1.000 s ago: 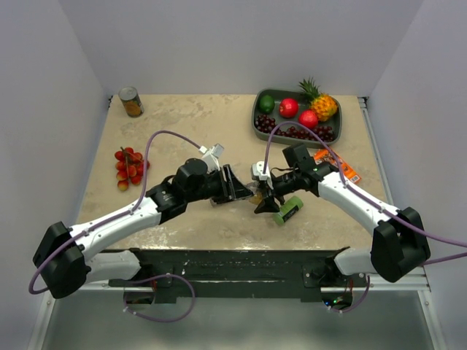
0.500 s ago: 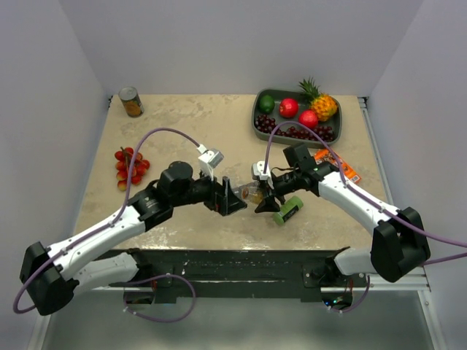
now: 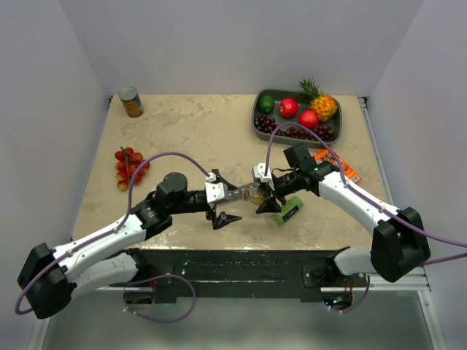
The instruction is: Sort the pills into containers
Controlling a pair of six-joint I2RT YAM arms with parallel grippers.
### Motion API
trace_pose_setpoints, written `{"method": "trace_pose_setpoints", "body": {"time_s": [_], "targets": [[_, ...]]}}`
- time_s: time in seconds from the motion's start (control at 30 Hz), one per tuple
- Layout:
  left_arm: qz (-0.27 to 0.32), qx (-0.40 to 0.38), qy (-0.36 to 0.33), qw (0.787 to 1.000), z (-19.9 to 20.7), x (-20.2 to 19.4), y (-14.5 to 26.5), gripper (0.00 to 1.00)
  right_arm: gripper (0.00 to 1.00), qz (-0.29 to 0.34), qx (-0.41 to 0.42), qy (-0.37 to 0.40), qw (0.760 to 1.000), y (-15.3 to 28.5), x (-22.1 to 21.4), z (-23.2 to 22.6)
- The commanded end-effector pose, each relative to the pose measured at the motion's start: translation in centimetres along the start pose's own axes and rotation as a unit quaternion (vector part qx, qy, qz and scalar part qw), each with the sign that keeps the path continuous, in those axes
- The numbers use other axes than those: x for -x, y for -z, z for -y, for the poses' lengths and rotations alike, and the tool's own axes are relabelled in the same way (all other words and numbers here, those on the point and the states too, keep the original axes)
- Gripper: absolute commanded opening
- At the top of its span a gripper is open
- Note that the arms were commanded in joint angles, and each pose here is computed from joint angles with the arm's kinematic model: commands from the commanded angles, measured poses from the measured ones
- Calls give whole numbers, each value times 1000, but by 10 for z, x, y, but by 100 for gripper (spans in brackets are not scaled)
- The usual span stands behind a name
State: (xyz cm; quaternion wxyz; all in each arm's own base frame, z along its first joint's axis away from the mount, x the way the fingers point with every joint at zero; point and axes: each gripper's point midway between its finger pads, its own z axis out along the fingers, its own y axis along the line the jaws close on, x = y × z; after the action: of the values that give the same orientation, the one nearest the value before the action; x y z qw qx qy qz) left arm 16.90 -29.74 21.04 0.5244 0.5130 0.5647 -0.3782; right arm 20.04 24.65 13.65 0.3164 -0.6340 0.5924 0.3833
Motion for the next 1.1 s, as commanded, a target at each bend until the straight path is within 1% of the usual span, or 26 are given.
{"method": "trace_pose_setpoints", "body": {"time_s": [0.0, 0.13, 0.23, 0.33, 0.37, 0.43, 0.53, 0.57, 0.63, 0.67, 0.73, 0.83, 0.87, 0.93, 0.97, 1.03, 1.07], "targets": [[60, -14, -89, 994, -11, 42, -17, 94, 0, 27, 9, 28, 999, 4, 16, -4], [57, -19, -85, 995, -14, 40, -25, 90, 0, 27, 11, 28, 999, 4, 16, -5], [61, -26, -78, 995, -14, 40, -30, 85, 0, 27, 11, 29, 999, 4, 16, -5], [64, -33, -68, 995, -13, 39, -35, 79, 0, 27, 12, 28, 999, 4, 16, -5], [65, -35, -64, 995, -12, 40, -37, 74, 0, 28, 13, 29, 999, 4, 16, -6], [58, -38, -55, 996, -12, 35, -41, 69, 0, 28, 12, 28, 999, 4, 16, -5], [53, -38, -44, 997, -13, 32, -45, 55, 0, 28, 12, 29, 999, 4, 17, -6], [53, -36, -39, 997, -13, 32, -45, 44, 0, 28, 12, 28, 999, 4, 16, -5], [52, -33, -33, 998, -14, 32, -45, 33, 0, 27, 12, 28, 999, 4, 16, -5], [51, -31, -25, 998, -15, 32, -46, 21, 0, 26, 11, 28, 999, 4, 16, -5], [48, -21, -9, 999, -18, 31, -46, 1, 0, 27, 11, 28, 999, 4, 16, -5], [40, 0, 52, 998, -21, 28, -46, 0, 0, 24, 7, 26, 999, 4, 15, -4], [39, 33, 120, 992, -28, 29, -46, 0, 0, 24, 5, 24, 999, 4, 16, -3], [19, 73, 205, 976, -37, 20, -45, 0, 0, 22, -1, 23, 999, 4, 16, 0], [11, 103, 306, 946, -39, 16, -45, 0, 0, 22, -2, 22, 1000, 5, 15, 0], [13, 87, 389, 917, -30, 17, -48, 0, 0, 21, -4, 22, 1000, 5, 15, 1], [14, 81, 470, 879, -22, 17, -49, 0, 0, 21, -5, 22, 1000, 4, 15, 2]]}}
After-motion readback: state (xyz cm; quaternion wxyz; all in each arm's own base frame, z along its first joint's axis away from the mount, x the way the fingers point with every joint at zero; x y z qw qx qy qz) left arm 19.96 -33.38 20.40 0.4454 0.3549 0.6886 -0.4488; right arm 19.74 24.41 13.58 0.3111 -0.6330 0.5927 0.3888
